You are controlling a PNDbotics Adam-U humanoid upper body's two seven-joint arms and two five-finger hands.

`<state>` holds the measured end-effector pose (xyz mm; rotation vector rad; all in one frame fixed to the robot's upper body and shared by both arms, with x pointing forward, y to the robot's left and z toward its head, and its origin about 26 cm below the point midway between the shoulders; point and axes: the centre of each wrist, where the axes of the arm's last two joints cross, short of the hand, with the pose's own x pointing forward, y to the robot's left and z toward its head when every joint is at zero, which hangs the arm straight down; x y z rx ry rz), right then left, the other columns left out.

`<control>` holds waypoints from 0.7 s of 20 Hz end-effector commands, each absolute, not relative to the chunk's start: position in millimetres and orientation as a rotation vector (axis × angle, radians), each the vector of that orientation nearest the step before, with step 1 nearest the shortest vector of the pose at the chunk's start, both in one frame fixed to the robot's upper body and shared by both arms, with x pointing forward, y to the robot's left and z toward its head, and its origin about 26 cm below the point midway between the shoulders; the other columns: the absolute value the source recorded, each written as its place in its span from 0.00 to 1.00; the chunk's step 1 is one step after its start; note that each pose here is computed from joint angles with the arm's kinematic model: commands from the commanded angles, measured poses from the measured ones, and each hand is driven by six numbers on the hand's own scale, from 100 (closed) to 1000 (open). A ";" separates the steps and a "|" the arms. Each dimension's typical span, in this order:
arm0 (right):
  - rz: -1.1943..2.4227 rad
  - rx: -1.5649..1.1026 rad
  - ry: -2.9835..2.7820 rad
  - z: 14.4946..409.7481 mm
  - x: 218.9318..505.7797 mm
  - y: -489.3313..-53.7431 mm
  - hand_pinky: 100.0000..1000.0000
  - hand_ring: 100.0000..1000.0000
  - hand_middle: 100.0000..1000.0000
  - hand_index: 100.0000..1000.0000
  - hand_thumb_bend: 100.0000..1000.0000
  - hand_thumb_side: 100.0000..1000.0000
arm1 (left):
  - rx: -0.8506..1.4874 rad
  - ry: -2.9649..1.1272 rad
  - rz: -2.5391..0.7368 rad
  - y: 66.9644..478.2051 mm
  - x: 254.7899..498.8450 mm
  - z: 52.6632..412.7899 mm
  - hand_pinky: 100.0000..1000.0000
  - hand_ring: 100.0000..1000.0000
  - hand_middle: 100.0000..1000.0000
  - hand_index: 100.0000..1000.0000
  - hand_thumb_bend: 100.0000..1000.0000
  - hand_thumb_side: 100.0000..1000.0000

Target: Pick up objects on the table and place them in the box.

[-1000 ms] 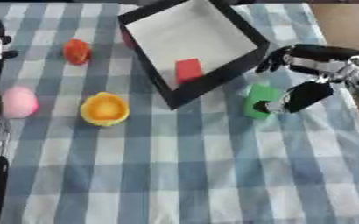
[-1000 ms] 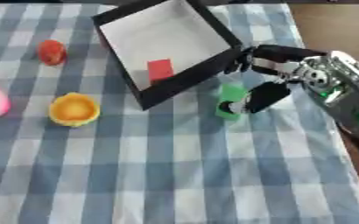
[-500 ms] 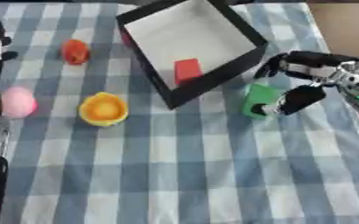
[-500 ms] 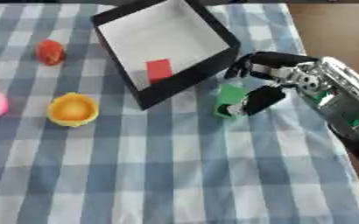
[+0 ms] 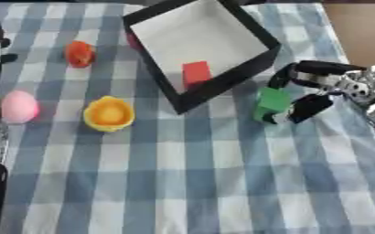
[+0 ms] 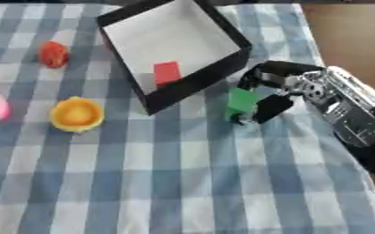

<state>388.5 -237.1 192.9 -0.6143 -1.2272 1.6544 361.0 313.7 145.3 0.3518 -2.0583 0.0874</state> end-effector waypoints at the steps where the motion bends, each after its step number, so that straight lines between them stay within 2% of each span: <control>1: 1.631 -0.628 -1.246 200.2 389.0 -239.5 0.85 0.78 0.65 0.73 0.38 0.38 | 0.357 -2.095 0.075 314.0 362.1 156.6 0.64 0.71 0.66 0.80 0.41 0.61; 5: 1.612 -0.610 -1.251 200.5 388.2 -238.7 0.85 0.73 0.58 0.68 0.33 0.29 | 0.357 -2.094 0.073 314.0 362.2 156.6 0.64 0.71 0.66 0.80 0.41 0.61; 6: 1.603 -0.604 -1.254 201.0 387.9 -238.6 0.85 0.70 0.56 0.66 0.30 0.25 | 0.359 -2.094 0.072 314.0 362.2 156.5 0.64 0.71 0.66 0.80 0.40 0.61; 11: 1.543 -0.584 -1.305 211.7 382.1 -238.3 0.83 0.64 0.52 0.61 0.17 0.21 | 0.366 -2.092 0.068 314.7 362.0 156.4 0.64 0.71 0.66 0.80 0.40 0.61; 12: 1.538 -0.583 -1.326 217.0 379.5 -237.6 0.83 0.64 0.52 0.60 0.11 0.28 | 0.367 -2.091 0.068 315.0 361.9 156.3 0.64 0.71 0.66 0.80 0.40 0.61; 13: 1.536 -0.581 -1.343 222.1 376.6 -237.0 0.83 0.64 0.52 0.60 0.14 0.20 | 0.369 -2.091 0.067 315.2 361.9 156.3 0.64 0.71 0.66 0.80 0.40 0.61; 14: 1.540 -0.577 -1.361 228.3 373.9 -236.1 0.82 0.63 0.51 0.58 0.08 0.19 | 0.370 -2.091 0.067 315.4 361.8 156.4 0.64 0.72 0.66 0.80 0.40 0.61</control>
